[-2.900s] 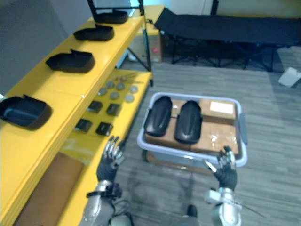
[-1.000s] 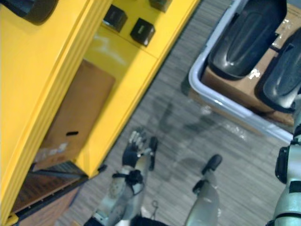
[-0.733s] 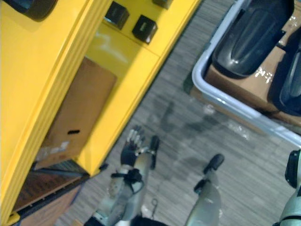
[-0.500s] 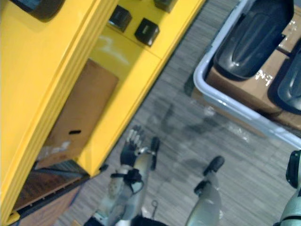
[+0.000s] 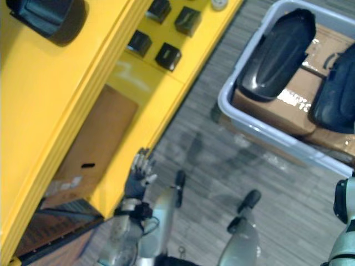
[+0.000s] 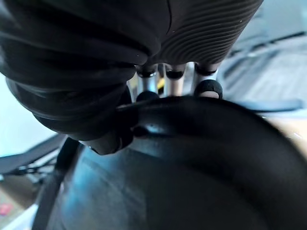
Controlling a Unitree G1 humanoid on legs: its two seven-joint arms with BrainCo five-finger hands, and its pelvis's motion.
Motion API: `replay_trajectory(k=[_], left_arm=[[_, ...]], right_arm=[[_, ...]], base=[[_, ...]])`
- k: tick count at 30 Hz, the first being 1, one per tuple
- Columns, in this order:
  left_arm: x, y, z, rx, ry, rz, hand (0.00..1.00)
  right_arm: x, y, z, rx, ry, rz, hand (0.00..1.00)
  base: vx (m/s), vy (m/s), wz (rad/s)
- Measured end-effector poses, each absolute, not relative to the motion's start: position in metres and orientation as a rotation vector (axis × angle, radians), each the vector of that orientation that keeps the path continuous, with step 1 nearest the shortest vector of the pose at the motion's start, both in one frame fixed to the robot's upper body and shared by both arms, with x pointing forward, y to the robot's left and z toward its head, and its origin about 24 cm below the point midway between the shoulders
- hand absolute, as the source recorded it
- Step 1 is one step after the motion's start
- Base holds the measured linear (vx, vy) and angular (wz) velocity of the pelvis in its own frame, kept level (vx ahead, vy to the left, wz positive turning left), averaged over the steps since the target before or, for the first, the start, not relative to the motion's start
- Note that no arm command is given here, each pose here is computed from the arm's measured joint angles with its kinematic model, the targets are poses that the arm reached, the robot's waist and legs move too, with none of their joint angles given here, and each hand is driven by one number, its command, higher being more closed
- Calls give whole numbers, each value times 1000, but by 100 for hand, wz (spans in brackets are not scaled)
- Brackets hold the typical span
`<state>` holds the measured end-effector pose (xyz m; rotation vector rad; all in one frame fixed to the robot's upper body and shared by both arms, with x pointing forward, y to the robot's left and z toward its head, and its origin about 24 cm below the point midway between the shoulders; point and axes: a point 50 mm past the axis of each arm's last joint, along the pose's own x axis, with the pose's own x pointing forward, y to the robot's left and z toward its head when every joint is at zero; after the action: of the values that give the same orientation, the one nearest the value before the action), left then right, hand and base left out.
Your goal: Walk over and take plastic housings, then place them on the shelf
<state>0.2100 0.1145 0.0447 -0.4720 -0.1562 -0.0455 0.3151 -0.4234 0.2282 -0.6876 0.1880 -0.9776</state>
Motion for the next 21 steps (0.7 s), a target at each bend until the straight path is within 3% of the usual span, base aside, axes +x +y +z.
replay_trajectory(k=[10, 17, 21], left_arm=[[216, 117, 70, -400, -270, -112, 0], [267, 100, 135, -306, -490, -247, 0], [299, 93, 143, -305, -411, -269, 0]], right_arm=[[342, -379, 205, -734, 119, -837, 100], [362, -340, 211, -763, -3, -783, 100], [374, -319, 228, -746, -81, -780, 100]], base=[[-11, -24, -6], [-16, -1, -17], [1, 16, -16]])
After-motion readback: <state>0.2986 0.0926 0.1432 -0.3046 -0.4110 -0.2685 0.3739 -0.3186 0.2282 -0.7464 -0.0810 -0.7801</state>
